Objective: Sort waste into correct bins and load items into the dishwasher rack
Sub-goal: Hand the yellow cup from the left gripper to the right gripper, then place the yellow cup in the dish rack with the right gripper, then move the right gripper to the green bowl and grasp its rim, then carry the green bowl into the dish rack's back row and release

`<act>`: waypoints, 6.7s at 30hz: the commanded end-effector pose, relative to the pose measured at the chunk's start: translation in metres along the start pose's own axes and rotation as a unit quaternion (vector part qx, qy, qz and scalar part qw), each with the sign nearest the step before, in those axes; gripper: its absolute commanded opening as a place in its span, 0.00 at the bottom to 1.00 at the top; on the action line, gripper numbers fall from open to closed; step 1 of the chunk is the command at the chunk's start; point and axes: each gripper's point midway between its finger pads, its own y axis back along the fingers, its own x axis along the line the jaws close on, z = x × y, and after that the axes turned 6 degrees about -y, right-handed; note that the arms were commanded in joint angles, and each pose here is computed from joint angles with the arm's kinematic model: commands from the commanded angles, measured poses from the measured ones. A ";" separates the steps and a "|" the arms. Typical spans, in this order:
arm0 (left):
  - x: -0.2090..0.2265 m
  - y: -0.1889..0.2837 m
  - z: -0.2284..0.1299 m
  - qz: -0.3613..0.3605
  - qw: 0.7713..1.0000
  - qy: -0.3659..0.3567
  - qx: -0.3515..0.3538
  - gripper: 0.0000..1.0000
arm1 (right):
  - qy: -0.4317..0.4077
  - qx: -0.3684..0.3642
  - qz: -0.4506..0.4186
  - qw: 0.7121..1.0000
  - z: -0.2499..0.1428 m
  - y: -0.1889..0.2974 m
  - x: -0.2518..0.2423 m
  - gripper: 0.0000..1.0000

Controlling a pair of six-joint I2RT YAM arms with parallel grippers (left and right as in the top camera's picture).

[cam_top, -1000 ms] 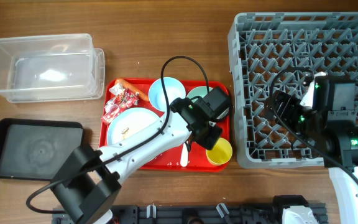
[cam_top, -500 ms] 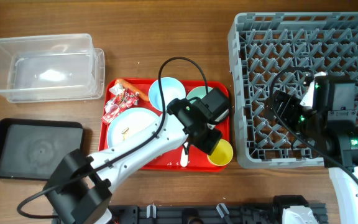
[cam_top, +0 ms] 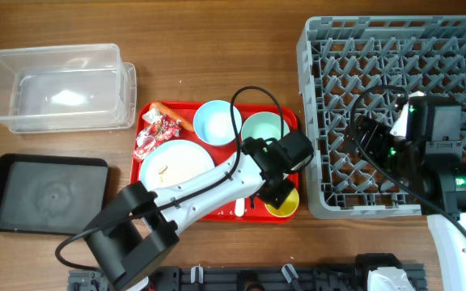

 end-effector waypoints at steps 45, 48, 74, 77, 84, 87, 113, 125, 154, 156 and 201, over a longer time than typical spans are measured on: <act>0.047 0.283 0.043 -0.444 0.840 0.082 -0.299 0.04 | 0.331 0.093 0.640 0.687 -0.068 0.116 0.216 0.83; 0.047 0.283 0.043 -0.444 0.840 0.082 -0.299 0.11 | 0.329 0.095 0.636 0.691 -0.068 0.113 0.216 0.59; 0.157 0.260 0.032 -0.285 0.867 0.233 -0.337 1.00 | -0.148 0.146 -0.194 0.959 0.012 -0.032 -0.140 0.59; 0.157 0.260 0.032 -0.285 0.867 0.233 -0.337 1.00 | -0.137 0.184 -0.184 0.956 0.009 -0.054 -0.143 0.69; 0.156 0.259 0.031 -0.287 0.867 0.236 -0.333 1.00 | -0.128 0.165 -0.146 0.967 0.031 -0.050 -0.128 0.94; 0.156 0.259 0.030 -0.287 0.867 0.237 -0.332 1.00 | -0.066 0.130 -0.019 0.989 0.050 -0.025 -0.078 0.94; 0.248 0.351 -0.158 0.185 0.699 0.549 -0.420 1.00 | 0.133 0.205 -0.054 0.968 -0.073 -0.138 0.116 0.47; 0.248 0.353 -0.163 0.189 0.692 0.554 -0.423 1.00 | 0.111 0.236 -0.172 0.950 -0.099 -0.214 0.074 0.44; 0.248 0.353 -0.163 0.189 0.692 0.554 -0.423 1.00 | 0.211 0.255 -0.098 0.939 -0.103 -0.209 0.083 0.49; 0.248 0.353 -0.163 0.189 0.692 0.554 -0.423 1.00 | 0.180 0.246 -0.118 0.945 -0.101 -0.209 0.079 0.28; 0.248 0.353 -0.163 0.189 0.692 0.554 -0.423 1.00 | 0.298 -0.180 -0.617 0.706 0.188 -0.098 -0.029 0.04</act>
